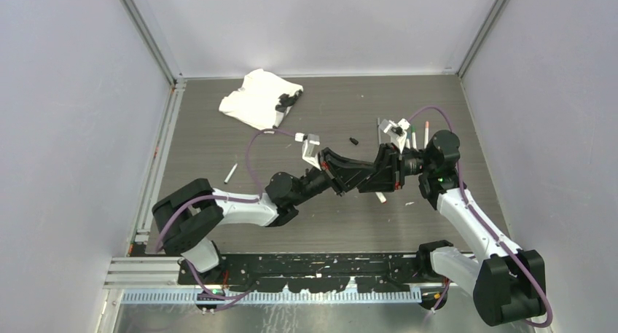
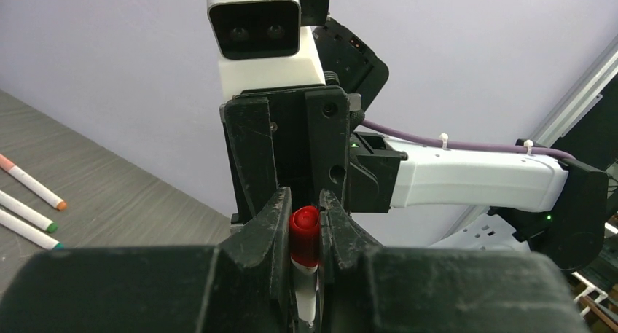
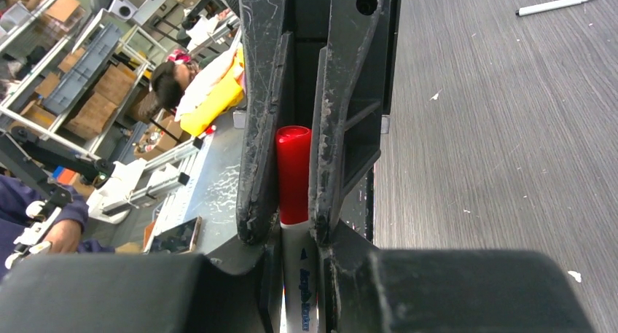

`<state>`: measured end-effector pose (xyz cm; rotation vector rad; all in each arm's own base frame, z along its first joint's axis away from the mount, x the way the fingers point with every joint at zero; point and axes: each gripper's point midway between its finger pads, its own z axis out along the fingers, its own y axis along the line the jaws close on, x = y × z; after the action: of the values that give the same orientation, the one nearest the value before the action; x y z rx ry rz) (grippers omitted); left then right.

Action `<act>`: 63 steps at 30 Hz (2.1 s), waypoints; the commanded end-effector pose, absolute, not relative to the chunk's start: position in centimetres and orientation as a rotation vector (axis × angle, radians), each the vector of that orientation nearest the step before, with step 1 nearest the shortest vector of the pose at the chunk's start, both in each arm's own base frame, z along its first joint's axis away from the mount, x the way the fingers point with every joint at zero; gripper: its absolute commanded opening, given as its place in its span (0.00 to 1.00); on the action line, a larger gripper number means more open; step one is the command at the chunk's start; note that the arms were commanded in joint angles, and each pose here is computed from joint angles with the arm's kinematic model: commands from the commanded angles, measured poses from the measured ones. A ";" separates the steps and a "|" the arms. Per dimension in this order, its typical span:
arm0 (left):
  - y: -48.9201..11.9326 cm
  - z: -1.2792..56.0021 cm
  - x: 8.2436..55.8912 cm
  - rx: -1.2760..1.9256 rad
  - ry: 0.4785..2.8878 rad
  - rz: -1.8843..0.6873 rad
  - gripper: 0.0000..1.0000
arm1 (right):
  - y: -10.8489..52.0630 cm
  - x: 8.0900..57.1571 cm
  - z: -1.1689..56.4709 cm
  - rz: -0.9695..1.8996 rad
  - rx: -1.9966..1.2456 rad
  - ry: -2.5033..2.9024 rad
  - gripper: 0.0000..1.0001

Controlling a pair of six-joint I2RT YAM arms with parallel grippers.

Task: Insert the pens into the pen caps
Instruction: Press the pen cap onto the pen, then place the pen at the center of the board.

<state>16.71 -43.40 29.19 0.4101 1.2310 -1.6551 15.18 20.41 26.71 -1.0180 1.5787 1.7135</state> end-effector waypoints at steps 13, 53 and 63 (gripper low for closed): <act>-42.9 23.7 13.1 0.422 1.556 -1.852 0.46 | 22.3 22.0 29.5 1.365 -0.879 1.463 0.01; -27.6 18.1 15.8 0.409 1.648 -1.152 0.75 | 1.2 41.0 5.7 -0.146 0.081 2.407 0.14; -27.3 18.0 16.0 0.375 1.657 -1.147 0.75 | -0.2 40.8 3.1 -0.106 0.157 2.502 0.26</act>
<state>15.68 -27.59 17.50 0.3979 1.6797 -1.1543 39.52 0.14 2.17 0.1155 2.5247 -0.1189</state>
